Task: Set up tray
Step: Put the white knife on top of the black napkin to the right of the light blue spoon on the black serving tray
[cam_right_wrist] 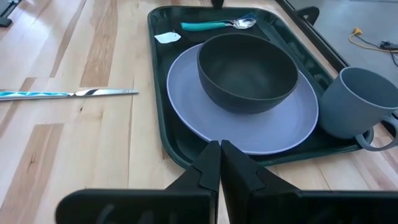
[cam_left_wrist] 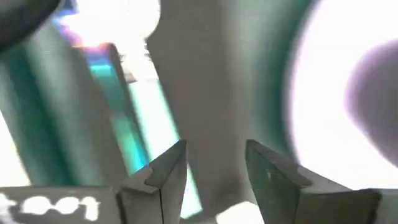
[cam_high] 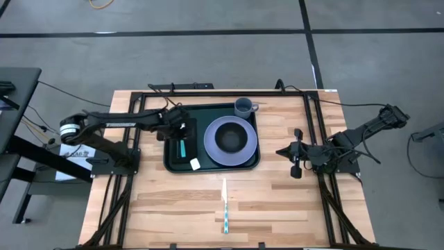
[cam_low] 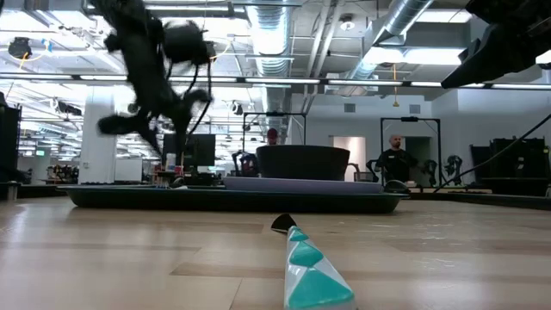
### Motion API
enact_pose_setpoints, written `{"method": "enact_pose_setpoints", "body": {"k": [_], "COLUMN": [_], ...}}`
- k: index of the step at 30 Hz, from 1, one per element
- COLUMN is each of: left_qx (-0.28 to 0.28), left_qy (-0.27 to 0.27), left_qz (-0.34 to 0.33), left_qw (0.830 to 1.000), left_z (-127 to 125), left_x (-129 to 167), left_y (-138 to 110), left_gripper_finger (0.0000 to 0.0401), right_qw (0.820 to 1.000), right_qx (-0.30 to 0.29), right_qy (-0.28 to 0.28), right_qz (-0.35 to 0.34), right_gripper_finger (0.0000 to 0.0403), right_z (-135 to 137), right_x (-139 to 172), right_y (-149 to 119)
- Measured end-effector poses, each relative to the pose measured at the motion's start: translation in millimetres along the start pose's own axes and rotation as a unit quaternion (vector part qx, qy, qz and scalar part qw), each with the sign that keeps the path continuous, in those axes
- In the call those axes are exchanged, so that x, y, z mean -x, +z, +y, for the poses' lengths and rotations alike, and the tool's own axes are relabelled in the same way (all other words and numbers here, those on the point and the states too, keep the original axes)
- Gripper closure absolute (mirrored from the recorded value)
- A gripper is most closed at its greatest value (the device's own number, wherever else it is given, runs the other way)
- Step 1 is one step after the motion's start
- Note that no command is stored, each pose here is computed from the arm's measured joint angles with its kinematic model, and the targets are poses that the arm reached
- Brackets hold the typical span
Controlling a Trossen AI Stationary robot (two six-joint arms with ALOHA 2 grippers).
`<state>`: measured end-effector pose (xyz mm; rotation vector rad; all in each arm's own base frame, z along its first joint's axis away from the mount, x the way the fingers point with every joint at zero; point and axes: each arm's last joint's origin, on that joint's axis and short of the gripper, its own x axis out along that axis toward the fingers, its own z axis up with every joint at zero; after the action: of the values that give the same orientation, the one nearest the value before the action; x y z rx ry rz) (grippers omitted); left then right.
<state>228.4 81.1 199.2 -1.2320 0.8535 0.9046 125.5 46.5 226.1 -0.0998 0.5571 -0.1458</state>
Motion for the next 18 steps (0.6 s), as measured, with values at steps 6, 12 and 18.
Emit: {"method": "enact_pose_setpoints", "body": {"k": [6, 12, 18], "left_qx": [-0.080, -0.094, -0.075], "left_qy": [-0.196, -0.326, -0.306], "left_qz": [-0.001, 0.015, 0.058], "left_qw": [0.977, 0.941, 0.947], "left_z": [-71.9, -118.4, -134.0], "left_x": [59.9, 84.7, 64.8], "left_y": [-42.2, -113.3, -172.0], "left_gripper_finger": [0.0255, 0.0255, 0.0255], "right_qw": [1.000, 1.000, 1.000], "right_qx": [0.002, 0.001, 0.002], "right_qy": [-0.002, -0.001, -0.001], "right_qz": [0.010, 0.009, 0.011], "right_gripper_finger": [0.0398, 0.0398, 0.0398], "right_z": [-0.5, -0.4, -0.5], "right_x": [0.0, 0.1, 0.1], "right_y": [-2.1, -1.9, -2.3]}}
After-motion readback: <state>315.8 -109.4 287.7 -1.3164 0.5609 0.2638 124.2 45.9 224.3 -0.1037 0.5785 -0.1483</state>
